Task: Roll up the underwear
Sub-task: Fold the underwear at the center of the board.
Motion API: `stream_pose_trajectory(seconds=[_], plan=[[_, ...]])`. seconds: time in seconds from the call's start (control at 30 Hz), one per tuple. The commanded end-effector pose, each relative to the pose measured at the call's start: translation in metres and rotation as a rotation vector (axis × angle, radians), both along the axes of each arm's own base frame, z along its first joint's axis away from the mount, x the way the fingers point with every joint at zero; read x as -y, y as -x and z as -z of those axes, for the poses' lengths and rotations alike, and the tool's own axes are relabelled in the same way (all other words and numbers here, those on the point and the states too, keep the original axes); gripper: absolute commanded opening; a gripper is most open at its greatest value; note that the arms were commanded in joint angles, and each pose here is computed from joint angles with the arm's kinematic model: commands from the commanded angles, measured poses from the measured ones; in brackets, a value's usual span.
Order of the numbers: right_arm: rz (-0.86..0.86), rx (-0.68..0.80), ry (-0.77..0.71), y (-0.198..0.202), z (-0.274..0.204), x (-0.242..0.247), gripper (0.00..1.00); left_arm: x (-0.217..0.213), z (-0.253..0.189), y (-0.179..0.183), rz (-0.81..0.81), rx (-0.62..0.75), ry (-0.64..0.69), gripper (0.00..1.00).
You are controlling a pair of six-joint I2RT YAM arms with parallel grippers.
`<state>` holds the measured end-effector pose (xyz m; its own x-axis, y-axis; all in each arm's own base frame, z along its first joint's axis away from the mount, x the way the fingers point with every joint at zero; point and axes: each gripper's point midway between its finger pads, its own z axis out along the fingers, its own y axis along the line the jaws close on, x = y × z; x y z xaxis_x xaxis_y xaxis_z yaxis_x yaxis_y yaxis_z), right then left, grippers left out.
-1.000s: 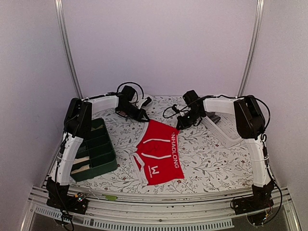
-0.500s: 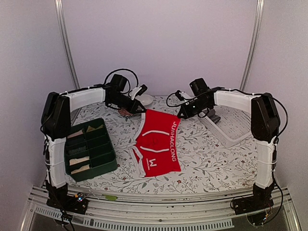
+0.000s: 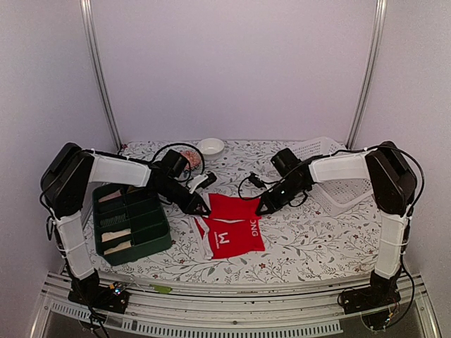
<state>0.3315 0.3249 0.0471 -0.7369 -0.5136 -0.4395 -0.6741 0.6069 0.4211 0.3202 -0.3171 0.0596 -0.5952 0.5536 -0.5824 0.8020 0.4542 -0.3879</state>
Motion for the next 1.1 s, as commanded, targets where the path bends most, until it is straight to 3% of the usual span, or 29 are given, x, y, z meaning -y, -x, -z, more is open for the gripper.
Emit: stream_pose_trajectory(seconds=[0.0, 0.27, 0.43, 0.53, 0.77, 1.07], plan=[[-0.004, -0.038, -0.039, 0.006, 0.008, -0.008, 0.00, 0.002, 0.012, 0.007, -0.018, -0.005, 0.002, 0.00], [0.091, -0.082, -0.009, -0.033, 0.032, -0.010, 0.00, -0.006, 0.050, -0.040, -0.126, 0.011, -0.147, 0.00], [0.157, -0.055, -0.013, -0.067, 0.022, -0.002, 0.00, -0.006, 0.031, -0.085, -0.188, 0.065, -0.129, 0.00], [0.139, -0.010, -0.022, -0.071, 0.002, -0.003, 0.00, -0.003, 0.006, -0.093, -0.182, 0.108, -0.095, 0.00], [0.044, 0.035, -0.072, -0.043, -0.031, -0.004, 0.00, -0.010, -0.030, -0.055, -0.126, 0.124, -0.043, 0.00], [-0.058, -0.024, -0.050, 0.019, -0.023, -0.007, 0.00, -0.009, -0.021, 0.013, -0.016, 0.040, -0.054, 0.00]])
